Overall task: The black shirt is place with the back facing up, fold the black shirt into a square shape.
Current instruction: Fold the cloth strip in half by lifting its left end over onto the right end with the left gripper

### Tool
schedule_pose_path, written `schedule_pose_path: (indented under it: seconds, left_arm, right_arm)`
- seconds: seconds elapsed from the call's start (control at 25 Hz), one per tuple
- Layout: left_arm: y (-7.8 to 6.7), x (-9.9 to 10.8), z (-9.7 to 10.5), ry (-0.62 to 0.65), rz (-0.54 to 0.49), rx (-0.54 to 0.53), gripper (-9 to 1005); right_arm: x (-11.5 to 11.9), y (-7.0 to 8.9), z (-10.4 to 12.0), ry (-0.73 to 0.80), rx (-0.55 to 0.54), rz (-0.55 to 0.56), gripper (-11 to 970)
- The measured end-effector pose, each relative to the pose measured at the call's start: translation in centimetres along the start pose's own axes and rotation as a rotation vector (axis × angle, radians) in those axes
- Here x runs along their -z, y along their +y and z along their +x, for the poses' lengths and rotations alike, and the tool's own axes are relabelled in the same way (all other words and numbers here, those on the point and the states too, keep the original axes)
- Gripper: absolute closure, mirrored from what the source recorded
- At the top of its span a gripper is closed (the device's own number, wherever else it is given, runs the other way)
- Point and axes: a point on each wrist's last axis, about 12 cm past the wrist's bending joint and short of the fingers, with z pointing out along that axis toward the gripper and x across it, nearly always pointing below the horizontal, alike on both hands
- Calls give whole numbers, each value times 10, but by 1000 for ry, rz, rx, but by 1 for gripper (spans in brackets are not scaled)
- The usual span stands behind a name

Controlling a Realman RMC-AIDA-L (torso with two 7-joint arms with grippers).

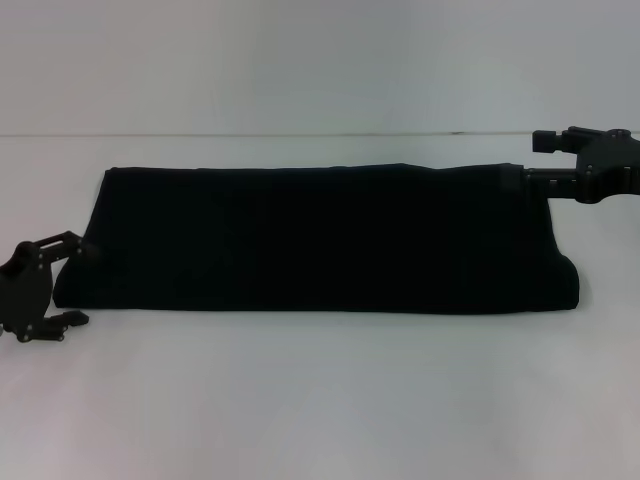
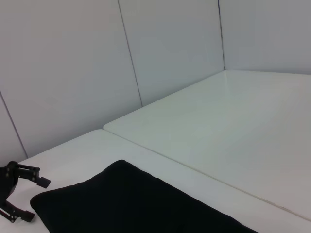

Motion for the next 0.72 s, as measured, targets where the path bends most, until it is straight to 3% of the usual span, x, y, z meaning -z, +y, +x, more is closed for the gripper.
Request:
schedule_pose_path:
  seconds: [0.72]
  left_arm:
    - [-2, -4, -7, -66, -2, -12, 59]
  right_arm:
    - [1, 0, 1, -5, -6, 5, 33]
